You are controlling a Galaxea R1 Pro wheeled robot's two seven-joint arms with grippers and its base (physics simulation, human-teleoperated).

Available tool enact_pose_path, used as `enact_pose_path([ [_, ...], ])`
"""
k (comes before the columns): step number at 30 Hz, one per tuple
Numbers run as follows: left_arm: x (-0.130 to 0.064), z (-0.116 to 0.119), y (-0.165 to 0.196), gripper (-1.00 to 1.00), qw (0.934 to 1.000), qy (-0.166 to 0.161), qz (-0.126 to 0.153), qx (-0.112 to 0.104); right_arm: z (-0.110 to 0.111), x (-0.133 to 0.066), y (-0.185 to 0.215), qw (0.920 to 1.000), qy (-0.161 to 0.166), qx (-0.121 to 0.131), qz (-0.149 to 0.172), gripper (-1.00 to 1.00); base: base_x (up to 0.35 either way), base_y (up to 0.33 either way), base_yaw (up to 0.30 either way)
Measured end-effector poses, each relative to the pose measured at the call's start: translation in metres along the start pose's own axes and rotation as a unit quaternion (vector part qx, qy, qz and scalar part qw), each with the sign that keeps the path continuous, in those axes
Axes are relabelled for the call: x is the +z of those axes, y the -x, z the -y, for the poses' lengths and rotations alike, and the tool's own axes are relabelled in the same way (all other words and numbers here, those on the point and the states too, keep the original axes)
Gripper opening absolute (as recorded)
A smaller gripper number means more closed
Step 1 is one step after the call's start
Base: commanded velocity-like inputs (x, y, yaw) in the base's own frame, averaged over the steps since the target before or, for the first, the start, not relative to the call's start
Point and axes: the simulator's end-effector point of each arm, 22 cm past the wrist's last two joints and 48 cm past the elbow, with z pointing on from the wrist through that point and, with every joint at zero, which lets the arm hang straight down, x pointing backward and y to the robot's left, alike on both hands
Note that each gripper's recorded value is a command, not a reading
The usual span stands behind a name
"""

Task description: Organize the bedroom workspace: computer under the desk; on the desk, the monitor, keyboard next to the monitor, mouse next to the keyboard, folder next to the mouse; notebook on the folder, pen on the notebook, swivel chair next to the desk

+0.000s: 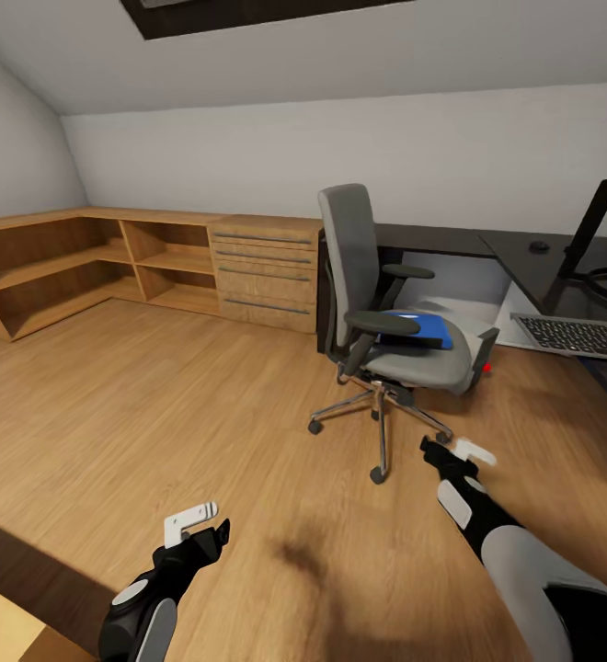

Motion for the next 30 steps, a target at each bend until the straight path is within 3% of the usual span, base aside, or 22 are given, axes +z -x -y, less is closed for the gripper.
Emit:
enact_pose_path([
  [5,0.0,-0.003,0.002,1.0,1.0,0.003,0.003,-0.003,0.011,0.007,0.019,0.9978,0.004,0.058,-0.034,1.0,0.0,0.0,0.0],
  [7,-0.002,-0.01,0.008,1.0,0.9999,0.009,0.008,-0.008,0.004,0.005,0.03,0.9957,0.03,0.081,-0.032,1.0,0.0,0.0,0.0],
  [14,-0.01,-0.009,0.02,1.0,0.9997,0.006,0.023,-0.011,-0.013,-0.003,0.052,0.993,0.067,0.095,-0.02,1.0,0.0,0.0,0.0],
  [23,-0.018,-0.005,0.031,1.0,0.9993,0.002,0.036,-0.011,-0.02,-0.012,0.071,0.9895,0.077,0.122,-0.01,1.0,0.0,0.0,0.0],
  [30,-0.018,-0.006,0.031,1.0,0.9993,0.001,0.036,-0.013,-0.02,-0.012,0.071,0.989,0.077,0.126,-0.01,1.0,0.043,0.082,-0.249],
])
